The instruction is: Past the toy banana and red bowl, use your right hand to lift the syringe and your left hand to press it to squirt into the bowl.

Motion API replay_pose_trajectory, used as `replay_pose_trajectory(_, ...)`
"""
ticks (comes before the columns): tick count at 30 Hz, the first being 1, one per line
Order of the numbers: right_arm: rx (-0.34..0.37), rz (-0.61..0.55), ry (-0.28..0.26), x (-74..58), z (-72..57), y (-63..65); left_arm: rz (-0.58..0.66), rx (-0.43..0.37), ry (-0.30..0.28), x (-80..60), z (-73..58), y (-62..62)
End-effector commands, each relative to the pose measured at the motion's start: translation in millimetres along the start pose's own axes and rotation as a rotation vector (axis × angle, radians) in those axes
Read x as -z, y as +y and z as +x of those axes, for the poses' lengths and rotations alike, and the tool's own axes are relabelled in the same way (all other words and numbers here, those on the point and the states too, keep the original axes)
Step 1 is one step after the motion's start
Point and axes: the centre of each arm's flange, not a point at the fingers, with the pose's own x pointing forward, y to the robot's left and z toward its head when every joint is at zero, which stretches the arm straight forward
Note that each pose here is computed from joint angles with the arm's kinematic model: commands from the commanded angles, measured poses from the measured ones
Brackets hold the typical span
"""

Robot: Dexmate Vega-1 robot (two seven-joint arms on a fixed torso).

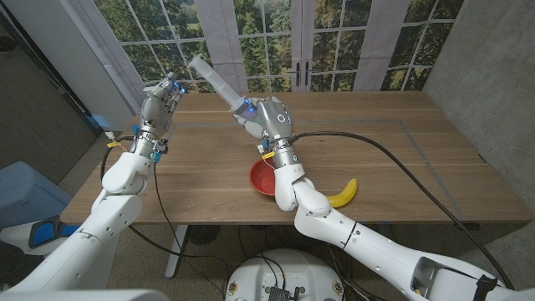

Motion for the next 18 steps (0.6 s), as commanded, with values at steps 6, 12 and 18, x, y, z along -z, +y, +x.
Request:
replay_pose_trajectory(6, 0.016, 0.039, -0.024, -14.0, -4.7, 12.3, 0.010, -0.029, -0.014, -13.5, -9.7, 9.1)
replay_pose_trajectory(12, 0.006, 0.053, -0.037, -18.0, -9.7, 20.2, 0.026, -0.038, -0.032, -25.0, -11.0, 14.0)
replay_pose_trajectory(18, 0.013, 0.056, -0.050, -19.1, -11.9, 24.4, 0.046, -0.036, -0.053, -40.4, -5.4, 18.0)
